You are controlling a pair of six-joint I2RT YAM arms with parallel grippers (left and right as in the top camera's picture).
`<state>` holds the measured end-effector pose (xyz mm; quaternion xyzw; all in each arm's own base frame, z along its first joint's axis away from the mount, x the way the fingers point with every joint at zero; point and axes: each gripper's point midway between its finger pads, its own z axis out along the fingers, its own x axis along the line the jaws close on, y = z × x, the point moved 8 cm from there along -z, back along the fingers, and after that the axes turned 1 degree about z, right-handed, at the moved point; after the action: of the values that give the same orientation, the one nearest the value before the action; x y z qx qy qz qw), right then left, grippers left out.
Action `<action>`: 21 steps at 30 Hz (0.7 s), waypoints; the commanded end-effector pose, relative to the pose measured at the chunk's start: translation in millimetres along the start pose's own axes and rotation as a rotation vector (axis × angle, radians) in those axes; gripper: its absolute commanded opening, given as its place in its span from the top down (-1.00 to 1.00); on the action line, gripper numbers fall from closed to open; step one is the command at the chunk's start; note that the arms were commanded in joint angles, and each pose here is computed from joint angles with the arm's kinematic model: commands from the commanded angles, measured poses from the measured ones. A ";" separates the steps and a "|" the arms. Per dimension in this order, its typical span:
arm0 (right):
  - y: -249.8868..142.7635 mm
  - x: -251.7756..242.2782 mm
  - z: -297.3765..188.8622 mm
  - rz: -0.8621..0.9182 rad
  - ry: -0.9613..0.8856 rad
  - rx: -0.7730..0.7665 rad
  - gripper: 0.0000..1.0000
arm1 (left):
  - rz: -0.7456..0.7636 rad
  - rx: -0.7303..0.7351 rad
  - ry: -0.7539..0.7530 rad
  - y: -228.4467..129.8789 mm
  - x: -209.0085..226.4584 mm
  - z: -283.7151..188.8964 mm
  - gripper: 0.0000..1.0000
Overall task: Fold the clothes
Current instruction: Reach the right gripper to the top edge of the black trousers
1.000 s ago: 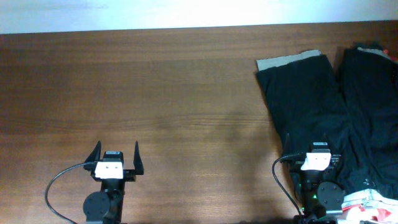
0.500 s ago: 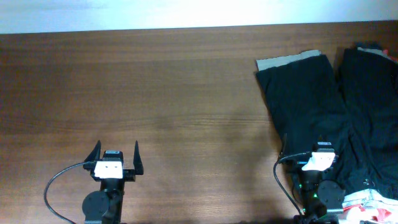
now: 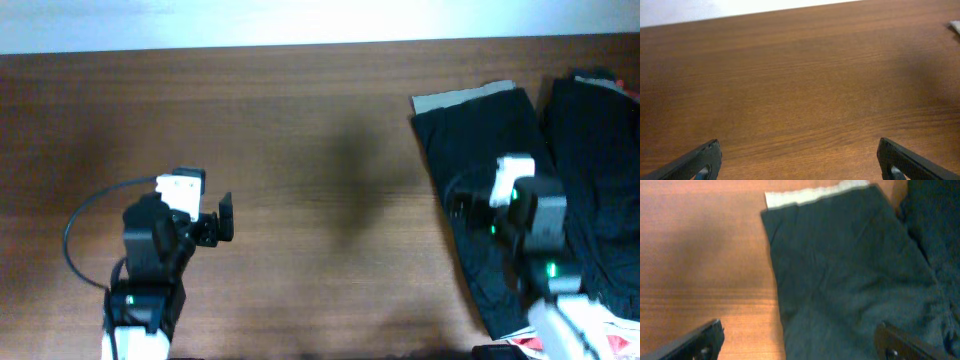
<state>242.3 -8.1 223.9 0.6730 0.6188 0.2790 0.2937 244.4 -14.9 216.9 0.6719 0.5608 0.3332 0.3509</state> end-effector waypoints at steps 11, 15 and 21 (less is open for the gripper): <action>7.0 28.7 152.1 -0.196 0.071 0.328 -0.97 | -0.015 0.154 -0.083 0.2 -3.8 32.1 -0.98; 3.5 44.9 172.4 -0.239 0.035 0.294 -0.47 | -0.015 0.154 -0.083 0.2 -3.8 32.1 -0.98; -5.2 42.2 190.1 -0.210 -0.027 0.301 -0.18 | -0.015 0.154 -0.084 0.2 -3.9 32.1 -0.98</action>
<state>375.6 27.5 91.0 0.6381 0.7279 0.1494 0.2015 267.5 -20.5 191.1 0.7075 0.5813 0.2538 0.3117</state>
